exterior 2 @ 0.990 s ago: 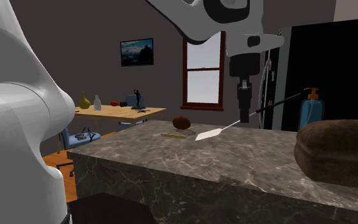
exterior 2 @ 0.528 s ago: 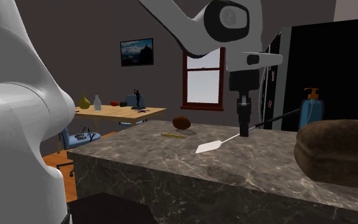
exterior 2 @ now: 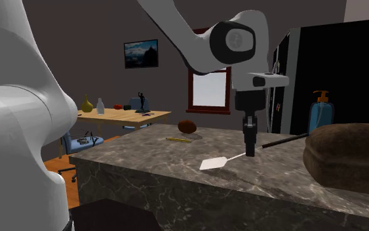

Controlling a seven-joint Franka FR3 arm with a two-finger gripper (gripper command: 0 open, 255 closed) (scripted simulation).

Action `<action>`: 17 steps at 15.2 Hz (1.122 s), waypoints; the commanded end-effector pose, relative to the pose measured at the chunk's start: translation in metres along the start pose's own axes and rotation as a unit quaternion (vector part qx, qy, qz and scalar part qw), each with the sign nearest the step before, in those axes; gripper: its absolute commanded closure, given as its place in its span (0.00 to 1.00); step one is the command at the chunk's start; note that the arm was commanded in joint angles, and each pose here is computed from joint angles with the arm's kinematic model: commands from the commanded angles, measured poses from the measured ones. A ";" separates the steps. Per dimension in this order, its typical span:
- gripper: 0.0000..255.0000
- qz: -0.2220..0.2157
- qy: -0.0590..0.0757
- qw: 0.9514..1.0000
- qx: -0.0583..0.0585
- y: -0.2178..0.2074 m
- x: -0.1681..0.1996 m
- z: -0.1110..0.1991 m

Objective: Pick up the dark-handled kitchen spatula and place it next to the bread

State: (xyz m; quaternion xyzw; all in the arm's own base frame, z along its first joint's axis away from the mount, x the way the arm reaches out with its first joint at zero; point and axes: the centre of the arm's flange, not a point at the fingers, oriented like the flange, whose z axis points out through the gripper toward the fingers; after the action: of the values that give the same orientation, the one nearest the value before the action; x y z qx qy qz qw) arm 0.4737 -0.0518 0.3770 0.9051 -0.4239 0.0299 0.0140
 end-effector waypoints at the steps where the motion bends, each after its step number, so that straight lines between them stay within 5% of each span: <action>1: 1.00 0.000 0.000 1.000 0.000 -0.001 0.000 0.009; 7: 1.00 0.000 0.000 1.000 0.000 -0.001 -0.003 0.041; 14: 1.00 0.000 0.000 1.000 0.000 -0.001 -0.003 0.041; 15: 0.00 0.000 0.000 1.000 0.000 -0.001 -0.003 0.041; 17: 0.00 0.000 0.000 1.000 0.000 -0.001 -0.003 0.041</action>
State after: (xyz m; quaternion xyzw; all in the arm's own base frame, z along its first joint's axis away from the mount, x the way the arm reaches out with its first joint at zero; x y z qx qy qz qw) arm 0.4744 -0.0515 0.3355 0.9051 -0.4238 0.0302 0.0139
